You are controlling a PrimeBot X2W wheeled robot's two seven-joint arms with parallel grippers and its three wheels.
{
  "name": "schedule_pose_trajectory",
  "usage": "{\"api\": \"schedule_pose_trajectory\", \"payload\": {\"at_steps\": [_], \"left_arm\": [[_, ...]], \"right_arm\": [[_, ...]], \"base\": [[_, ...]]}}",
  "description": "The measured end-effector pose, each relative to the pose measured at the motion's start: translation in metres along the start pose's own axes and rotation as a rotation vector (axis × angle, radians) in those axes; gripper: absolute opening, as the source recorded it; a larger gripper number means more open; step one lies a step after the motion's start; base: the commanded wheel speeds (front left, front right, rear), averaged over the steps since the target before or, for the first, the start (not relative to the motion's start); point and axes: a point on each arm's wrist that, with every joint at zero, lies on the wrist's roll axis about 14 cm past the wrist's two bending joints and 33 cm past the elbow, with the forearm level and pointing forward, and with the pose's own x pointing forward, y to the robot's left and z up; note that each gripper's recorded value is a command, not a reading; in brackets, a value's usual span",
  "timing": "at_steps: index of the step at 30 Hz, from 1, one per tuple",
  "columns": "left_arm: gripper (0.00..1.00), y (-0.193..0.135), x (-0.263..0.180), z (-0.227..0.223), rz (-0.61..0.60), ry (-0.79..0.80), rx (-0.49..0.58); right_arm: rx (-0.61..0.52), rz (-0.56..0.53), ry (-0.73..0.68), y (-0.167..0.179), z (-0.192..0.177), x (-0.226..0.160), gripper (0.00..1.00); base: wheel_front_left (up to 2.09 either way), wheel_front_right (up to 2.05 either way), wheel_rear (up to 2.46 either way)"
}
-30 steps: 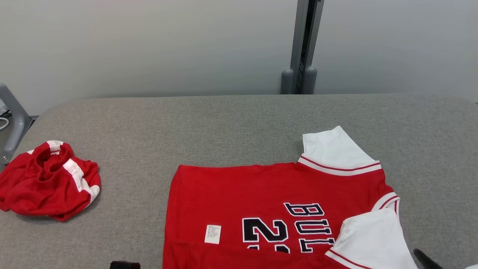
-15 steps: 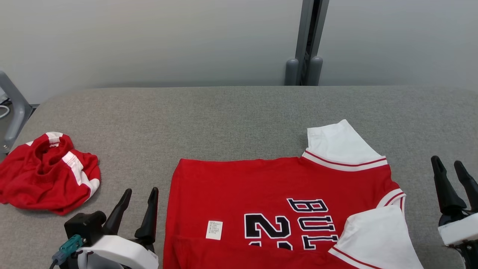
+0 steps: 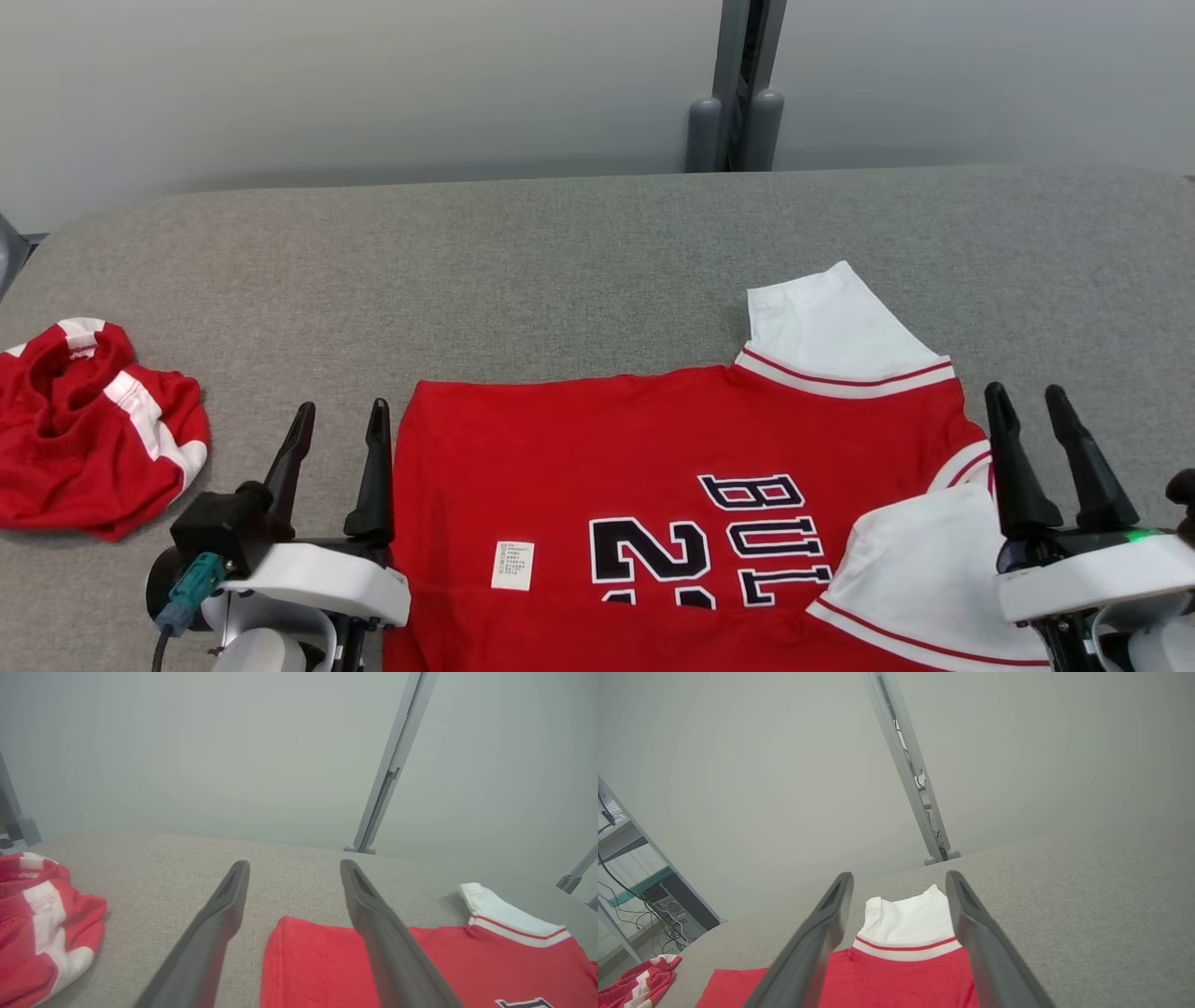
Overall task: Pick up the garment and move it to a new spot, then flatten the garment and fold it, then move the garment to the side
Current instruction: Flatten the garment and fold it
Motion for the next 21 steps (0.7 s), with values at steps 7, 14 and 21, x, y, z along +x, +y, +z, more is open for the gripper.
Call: {"api": "schedule_pose_trajectory", "payload": {"at_steps": [7, 14, 21], "left_arm": [[1.0, -0.001, 0.016, -0.033, -0.006, 0.085, 0.075], [1.0, 0.007, 0.029, -0.067, -0.017, 0.19, 0.158], [1.0, 0.019, 0.056, -0.096, -0.04, 0.313, 0.313]], "right_arm": [[0.019, -0.036, 0.026, -0.008, -0.014, 0.0, 1.0], [0.03, -0.08, 0.031, -0.021, -0.017, -0.002, 1.0], [0.034, -0.095, 0.056, -0.028, -0.026, 0.001, 1.0]], "base": [[0.0, 0.0, 0.0], [0.0, 0.0, 0.0], [0.0, 0.0, 0.0]]}}
